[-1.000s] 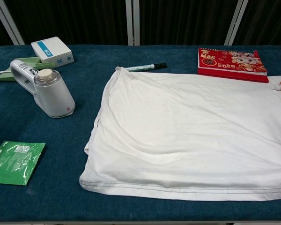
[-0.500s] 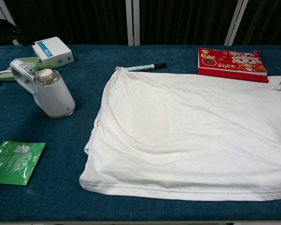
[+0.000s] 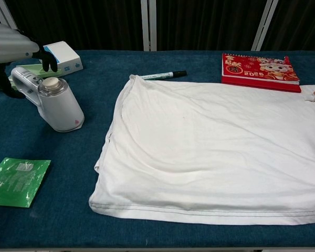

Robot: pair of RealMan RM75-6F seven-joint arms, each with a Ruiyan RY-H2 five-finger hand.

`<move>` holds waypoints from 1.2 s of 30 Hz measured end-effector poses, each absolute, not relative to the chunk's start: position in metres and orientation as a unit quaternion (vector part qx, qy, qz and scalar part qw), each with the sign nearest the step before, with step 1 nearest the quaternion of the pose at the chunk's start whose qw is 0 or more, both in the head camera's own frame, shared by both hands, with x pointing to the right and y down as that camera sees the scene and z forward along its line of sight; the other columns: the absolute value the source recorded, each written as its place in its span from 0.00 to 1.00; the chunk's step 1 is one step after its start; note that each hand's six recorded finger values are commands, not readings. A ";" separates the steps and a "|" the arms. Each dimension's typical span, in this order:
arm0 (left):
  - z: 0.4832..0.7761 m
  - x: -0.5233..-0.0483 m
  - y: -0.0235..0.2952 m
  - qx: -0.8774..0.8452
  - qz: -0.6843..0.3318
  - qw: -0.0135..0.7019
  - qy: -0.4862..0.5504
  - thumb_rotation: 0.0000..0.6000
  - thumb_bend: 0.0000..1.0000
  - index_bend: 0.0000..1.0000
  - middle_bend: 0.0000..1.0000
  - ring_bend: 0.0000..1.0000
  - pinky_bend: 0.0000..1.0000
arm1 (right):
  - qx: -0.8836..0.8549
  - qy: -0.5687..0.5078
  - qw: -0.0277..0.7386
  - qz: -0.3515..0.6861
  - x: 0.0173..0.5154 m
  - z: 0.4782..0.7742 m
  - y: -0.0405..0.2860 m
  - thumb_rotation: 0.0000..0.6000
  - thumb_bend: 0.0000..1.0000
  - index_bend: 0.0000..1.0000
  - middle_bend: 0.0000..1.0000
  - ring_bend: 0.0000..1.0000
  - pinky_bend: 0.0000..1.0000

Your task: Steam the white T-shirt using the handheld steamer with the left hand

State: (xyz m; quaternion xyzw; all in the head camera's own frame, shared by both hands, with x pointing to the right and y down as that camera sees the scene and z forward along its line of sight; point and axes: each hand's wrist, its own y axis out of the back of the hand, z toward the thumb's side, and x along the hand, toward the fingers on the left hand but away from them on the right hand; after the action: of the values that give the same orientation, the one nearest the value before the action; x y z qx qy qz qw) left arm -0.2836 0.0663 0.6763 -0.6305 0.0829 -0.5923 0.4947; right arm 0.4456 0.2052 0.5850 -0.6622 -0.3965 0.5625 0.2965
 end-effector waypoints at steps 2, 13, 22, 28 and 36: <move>0.680 -0.284 0.065 -0.628 -0.595 0.495 0.077 1.00 0.15 0.25 0.28 0.14 0.00 | -0.662 -0.397 0.295 0.563 0.446 0.586 0.206 1.00 0.01 0.00 0.00 0.00 0.05; 0.699 -0.287 0.059 -0.621 -0.614 0.486 0.047 1.00 0.17 0.31 0.41 0.28 0.00 | -0.662 -0.396 0.289 0.567 0.448 0.590 0.207 1.00 0.01 0.00 0.00 0.00 0.05; 0.706 -0.283 0.057 -0.611 -0.614 0.499 0.013 1.00 0.17 0.37 0.42 0.29 0.00 | -0.661 -0.397 0.285 0.569 0.449 0.591 0.209 1.00 0.01 0.00 0.00 0.00 0.05; 0.706 -0.285 0.056 -0.609 -0.616 0.499 0.004 1.00 0.18 0.42 0.43 0.29 0.00 | -0.661 -0.397 0.282 0.571 0.451 0.593 0.210 1.00 0.01 0.00 0.00 0.00 0.05; 0.714 -0.288 0.060 -0.613 -0.623 0.486 -0.008 1.00 0.18 0.48 0.50 0.34 0.00 | -0.661 -0.397 0.282 0.571 0.450 0.594 0.209 1.00 0.01 0.00 0.00 0.00 0.05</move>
State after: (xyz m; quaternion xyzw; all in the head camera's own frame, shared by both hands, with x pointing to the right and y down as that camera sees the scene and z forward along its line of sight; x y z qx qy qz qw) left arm -0.2877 0.0600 0.7136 -0.6127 -0.0079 -0.6233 0.4858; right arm 0.4501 0.2092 0.5936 -0.6613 -0.3970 0.5708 0.2817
